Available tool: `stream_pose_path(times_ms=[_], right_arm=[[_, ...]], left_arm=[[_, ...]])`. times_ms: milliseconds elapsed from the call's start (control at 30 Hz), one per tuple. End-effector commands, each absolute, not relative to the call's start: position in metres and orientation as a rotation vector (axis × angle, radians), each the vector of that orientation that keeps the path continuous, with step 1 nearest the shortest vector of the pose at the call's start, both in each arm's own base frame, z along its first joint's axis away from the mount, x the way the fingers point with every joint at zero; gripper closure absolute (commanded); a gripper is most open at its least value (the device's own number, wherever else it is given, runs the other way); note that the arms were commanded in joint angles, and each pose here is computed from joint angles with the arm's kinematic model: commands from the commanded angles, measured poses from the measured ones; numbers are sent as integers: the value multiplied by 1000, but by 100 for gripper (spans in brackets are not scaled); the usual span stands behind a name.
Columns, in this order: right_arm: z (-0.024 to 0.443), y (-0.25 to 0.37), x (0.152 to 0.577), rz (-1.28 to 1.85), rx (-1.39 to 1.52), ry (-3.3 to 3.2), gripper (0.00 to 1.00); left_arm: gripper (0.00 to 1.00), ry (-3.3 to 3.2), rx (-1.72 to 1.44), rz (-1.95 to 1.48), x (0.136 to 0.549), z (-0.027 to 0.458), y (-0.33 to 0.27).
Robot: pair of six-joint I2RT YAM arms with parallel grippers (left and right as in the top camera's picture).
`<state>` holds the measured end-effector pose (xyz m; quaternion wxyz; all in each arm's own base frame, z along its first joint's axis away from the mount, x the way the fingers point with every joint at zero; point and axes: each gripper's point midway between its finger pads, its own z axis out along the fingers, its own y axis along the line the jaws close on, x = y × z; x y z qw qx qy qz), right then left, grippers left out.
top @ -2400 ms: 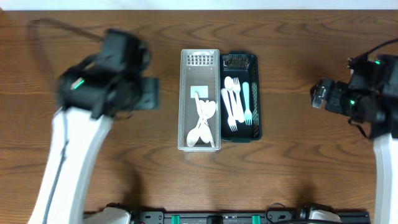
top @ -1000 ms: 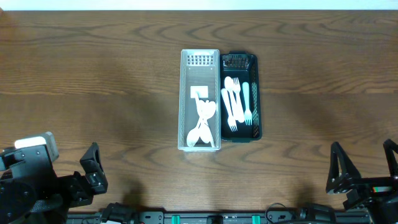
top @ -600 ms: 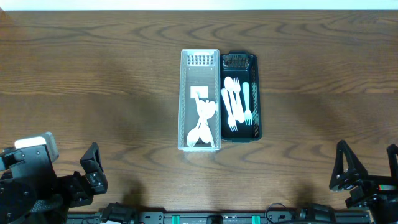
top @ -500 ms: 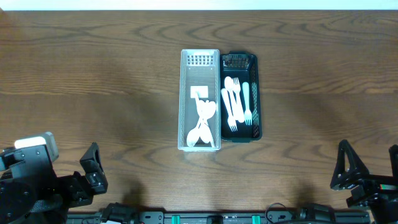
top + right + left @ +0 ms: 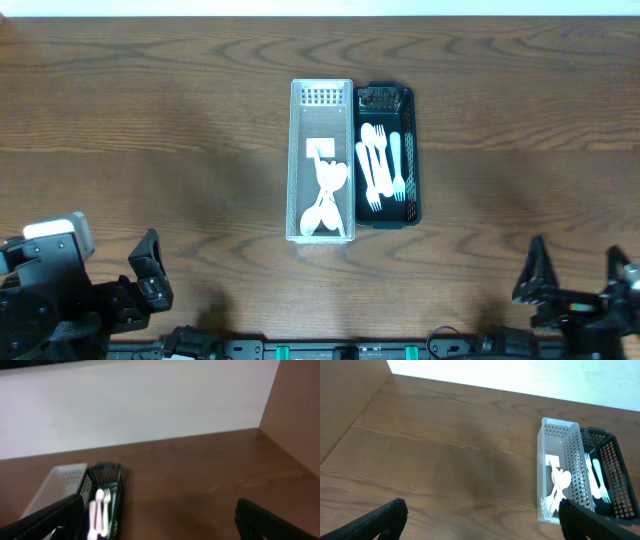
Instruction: Pack container
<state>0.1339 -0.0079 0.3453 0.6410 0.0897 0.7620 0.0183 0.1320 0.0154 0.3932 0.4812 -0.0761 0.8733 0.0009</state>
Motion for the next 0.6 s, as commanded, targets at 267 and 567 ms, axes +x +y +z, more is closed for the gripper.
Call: stream_pose_path(times_ms=[267, 567], right_arm=[[253, -10, 184, 72, 164, 1777, 1], [174, 8, 216, 173, 77, 1876, 1]], left_arm=[[2, 2118, -185, 22, 131, 396, 18], [2, 2118, -185, 22, 131, 396, 18]])
